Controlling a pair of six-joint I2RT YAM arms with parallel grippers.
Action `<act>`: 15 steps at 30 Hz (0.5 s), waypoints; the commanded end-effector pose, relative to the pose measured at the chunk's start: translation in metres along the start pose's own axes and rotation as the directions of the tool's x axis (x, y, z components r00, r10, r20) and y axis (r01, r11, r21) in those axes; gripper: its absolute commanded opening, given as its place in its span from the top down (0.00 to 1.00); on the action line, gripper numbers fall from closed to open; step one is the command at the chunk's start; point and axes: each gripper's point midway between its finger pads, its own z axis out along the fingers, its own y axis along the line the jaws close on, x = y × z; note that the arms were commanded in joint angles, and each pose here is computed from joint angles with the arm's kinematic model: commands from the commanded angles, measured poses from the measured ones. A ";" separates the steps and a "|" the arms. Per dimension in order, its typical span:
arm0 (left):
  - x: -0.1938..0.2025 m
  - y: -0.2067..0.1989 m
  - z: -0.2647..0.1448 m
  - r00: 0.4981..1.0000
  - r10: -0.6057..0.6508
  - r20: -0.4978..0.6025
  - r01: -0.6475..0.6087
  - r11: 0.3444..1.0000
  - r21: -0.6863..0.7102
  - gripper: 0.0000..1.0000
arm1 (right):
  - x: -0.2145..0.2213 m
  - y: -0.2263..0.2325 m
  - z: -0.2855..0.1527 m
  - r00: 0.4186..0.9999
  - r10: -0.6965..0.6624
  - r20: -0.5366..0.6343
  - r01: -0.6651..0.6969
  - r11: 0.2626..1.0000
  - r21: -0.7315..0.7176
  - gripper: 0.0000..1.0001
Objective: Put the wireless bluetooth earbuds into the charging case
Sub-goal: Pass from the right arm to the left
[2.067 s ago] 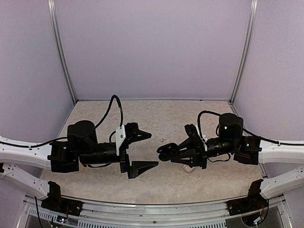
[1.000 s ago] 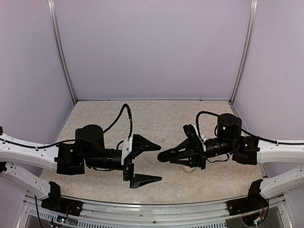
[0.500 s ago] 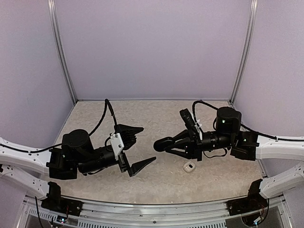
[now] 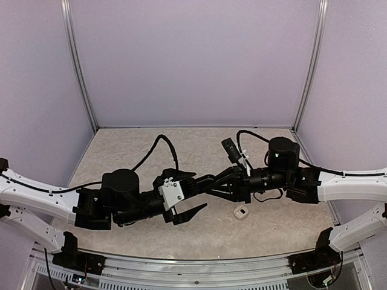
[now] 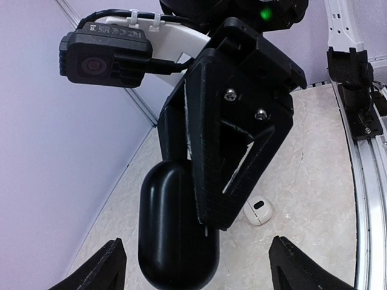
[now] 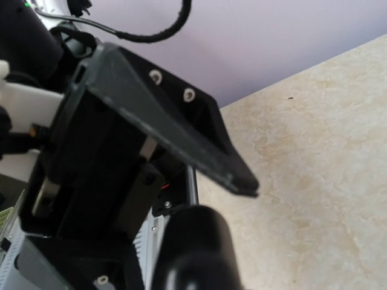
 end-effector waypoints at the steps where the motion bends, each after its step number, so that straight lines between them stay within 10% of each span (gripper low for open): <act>1: -0.007 0.005 0.006 1.000 0.025 -0.004 -0.025 0.999 -0.027 0.24 | 0.006 0.003 0.005 1.000 0.013 0.002 -0.013 0.999 -0.035 1.00; 15: 0.011 0.001 0.018 0.992 0.086 -0.094 -0.089 0.996 -0.028 0.60 | 0.013 0.003 0.009 1.000 0.027 -0.008 -0.028 0.998 -0.053 1.00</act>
